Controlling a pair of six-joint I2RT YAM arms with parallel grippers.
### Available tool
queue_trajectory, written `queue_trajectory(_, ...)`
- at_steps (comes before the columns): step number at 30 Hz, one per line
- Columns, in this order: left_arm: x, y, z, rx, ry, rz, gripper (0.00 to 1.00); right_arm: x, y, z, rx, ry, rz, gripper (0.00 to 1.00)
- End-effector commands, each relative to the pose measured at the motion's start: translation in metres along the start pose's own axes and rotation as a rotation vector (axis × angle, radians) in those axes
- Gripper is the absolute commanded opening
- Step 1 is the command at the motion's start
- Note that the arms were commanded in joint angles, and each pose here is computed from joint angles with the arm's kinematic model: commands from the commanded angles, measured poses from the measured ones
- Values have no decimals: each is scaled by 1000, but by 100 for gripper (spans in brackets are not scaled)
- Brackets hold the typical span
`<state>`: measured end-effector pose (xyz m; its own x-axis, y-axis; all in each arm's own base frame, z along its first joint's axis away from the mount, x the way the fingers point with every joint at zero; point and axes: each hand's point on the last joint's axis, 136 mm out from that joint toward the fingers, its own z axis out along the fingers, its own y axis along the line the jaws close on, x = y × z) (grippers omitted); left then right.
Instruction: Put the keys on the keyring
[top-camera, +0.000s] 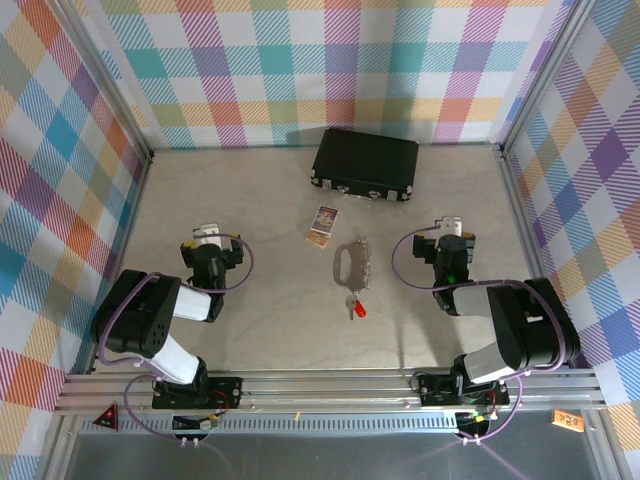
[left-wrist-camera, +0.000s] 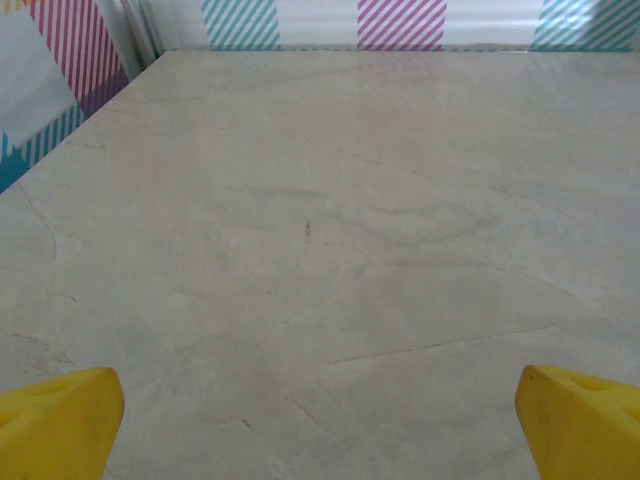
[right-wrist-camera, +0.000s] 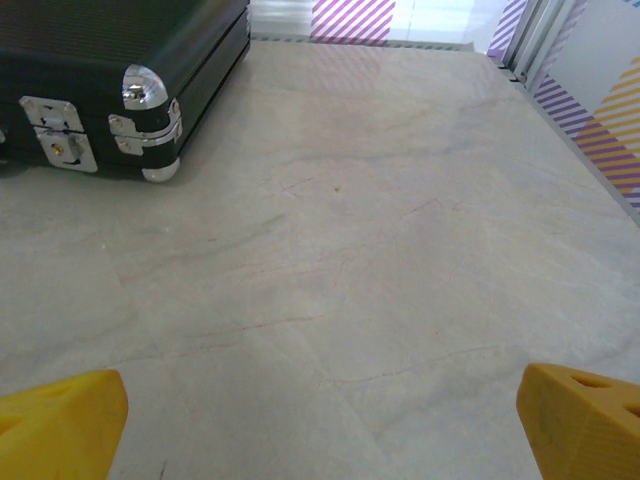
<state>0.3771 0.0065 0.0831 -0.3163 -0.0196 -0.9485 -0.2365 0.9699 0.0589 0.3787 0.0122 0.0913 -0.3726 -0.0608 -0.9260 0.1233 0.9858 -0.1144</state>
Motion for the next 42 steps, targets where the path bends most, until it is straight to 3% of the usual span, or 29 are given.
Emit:
queue_trajectory(1,-10,-4,7,27,-14,-37,100,-23,0,8,-18,-49,27,99)
queue_trajectory(8,-8,0,15,32,29,-58,100,-16,-4,23,-92,40,95,99)
queue_trajectory(14,-8,0,16,35,30,-60,100,-14,-1,19,-161,13,117,99)
queue_trajectory(17,-8,0,15,35,30,-60,100,-8,-13,18,-103,-17,150,99)
queue_trajectory(42,-8,-7,16,81,40,-46,100,-8,-13,18,-102,-16,149,99)
